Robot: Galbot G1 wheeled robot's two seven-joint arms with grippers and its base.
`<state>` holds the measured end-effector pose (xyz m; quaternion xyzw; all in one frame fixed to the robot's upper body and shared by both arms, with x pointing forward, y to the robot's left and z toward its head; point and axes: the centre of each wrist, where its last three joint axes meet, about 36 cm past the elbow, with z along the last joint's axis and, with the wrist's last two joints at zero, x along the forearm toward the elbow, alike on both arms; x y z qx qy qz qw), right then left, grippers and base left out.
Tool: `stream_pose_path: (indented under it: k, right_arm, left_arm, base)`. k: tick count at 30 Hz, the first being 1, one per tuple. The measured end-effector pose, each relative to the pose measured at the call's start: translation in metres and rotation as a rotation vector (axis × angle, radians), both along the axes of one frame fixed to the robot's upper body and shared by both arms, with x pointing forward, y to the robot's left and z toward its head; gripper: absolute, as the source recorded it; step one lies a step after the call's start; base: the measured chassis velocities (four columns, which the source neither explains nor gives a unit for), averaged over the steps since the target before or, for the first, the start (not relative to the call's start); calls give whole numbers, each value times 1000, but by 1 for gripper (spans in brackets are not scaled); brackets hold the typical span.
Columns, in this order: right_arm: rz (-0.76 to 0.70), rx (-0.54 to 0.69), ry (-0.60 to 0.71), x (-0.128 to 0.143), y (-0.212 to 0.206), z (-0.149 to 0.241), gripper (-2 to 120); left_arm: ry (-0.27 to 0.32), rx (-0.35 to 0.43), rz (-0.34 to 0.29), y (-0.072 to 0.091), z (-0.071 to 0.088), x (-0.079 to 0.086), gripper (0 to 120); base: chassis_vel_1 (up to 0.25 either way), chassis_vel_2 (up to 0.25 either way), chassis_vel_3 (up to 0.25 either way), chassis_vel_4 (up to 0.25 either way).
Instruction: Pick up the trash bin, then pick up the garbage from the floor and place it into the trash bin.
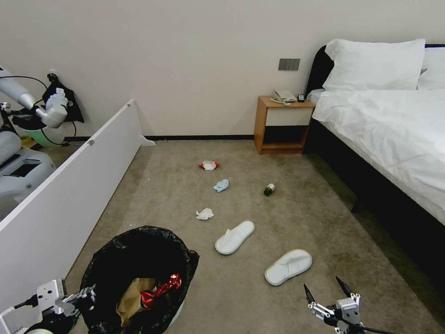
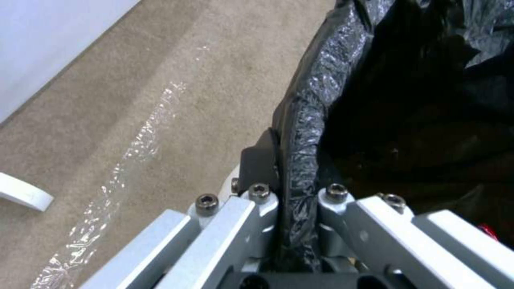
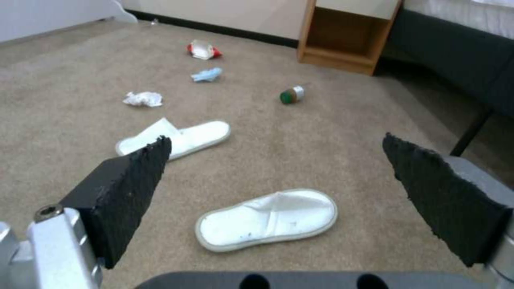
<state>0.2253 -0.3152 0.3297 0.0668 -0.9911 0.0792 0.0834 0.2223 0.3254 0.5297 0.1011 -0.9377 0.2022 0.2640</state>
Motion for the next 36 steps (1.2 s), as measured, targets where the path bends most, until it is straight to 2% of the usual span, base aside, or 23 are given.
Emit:
stream_pose_path:
  k: [12, 36]
  right_arm:
    - [18, 12, 4, -1, -1, 0, 100]
    - [27, 14, 3, 0, -4, 1, 100]
  left_arm:
    - [1, 0, 1, 0, -1, 0, 3]
    - [-4, 4, 2, 0, 1, 0, 3]
  base:
    - [0, 0, 0, 0]
    - [-57, 60, 59, -60]
